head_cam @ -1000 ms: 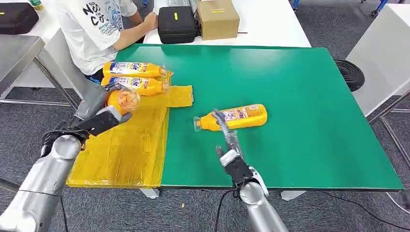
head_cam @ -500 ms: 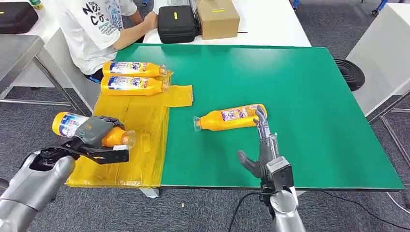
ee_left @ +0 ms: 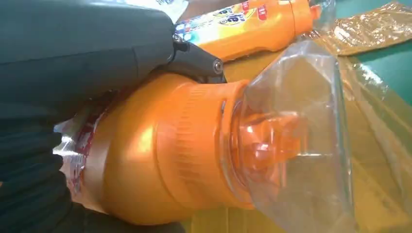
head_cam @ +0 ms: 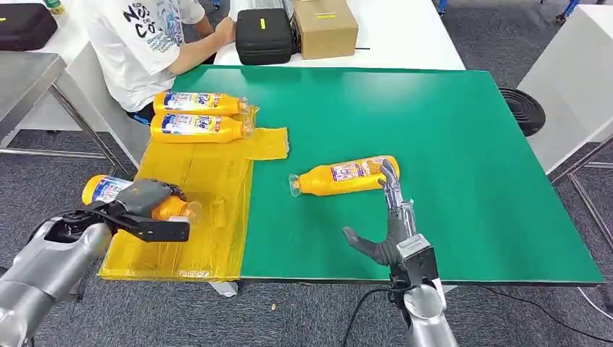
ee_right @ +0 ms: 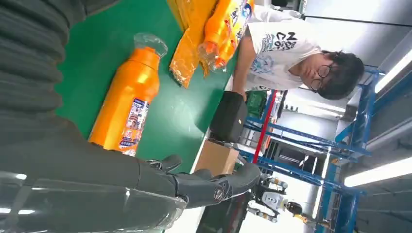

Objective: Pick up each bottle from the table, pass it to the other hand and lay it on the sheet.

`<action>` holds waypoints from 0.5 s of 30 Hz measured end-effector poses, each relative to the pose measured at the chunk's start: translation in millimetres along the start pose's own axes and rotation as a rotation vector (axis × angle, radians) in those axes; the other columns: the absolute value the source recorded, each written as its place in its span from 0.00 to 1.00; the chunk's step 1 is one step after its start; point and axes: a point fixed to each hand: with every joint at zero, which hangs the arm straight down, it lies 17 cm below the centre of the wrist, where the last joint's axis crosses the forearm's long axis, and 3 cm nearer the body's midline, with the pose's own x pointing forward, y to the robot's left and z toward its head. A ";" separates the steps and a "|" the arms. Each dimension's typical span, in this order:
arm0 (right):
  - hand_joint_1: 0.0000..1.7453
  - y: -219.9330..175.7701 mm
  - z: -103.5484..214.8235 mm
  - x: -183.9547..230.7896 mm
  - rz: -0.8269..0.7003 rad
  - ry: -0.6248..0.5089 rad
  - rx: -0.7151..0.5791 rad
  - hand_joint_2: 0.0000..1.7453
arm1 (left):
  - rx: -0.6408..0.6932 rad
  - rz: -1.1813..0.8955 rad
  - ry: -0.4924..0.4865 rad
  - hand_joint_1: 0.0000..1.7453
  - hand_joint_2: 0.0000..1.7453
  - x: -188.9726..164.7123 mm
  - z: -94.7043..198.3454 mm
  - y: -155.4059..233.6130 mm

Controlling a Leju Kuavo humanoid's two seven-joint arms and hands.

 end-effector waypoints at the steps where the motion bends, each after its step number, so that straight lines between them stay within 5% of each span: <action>1: 0.00 0.0 0.1 -0.2 0.000 0.001 0.000 1.00 | -0.011 0.017 -0.010 1.00 1.00 1.4 -2.4 1.9; 15: 0.00 -1.2 5.9 -6.3 0.013 0.021 -0.003 1.00 | -0.087 0.080 -0.057 1.00 1.00 26.2 -32.4 6.6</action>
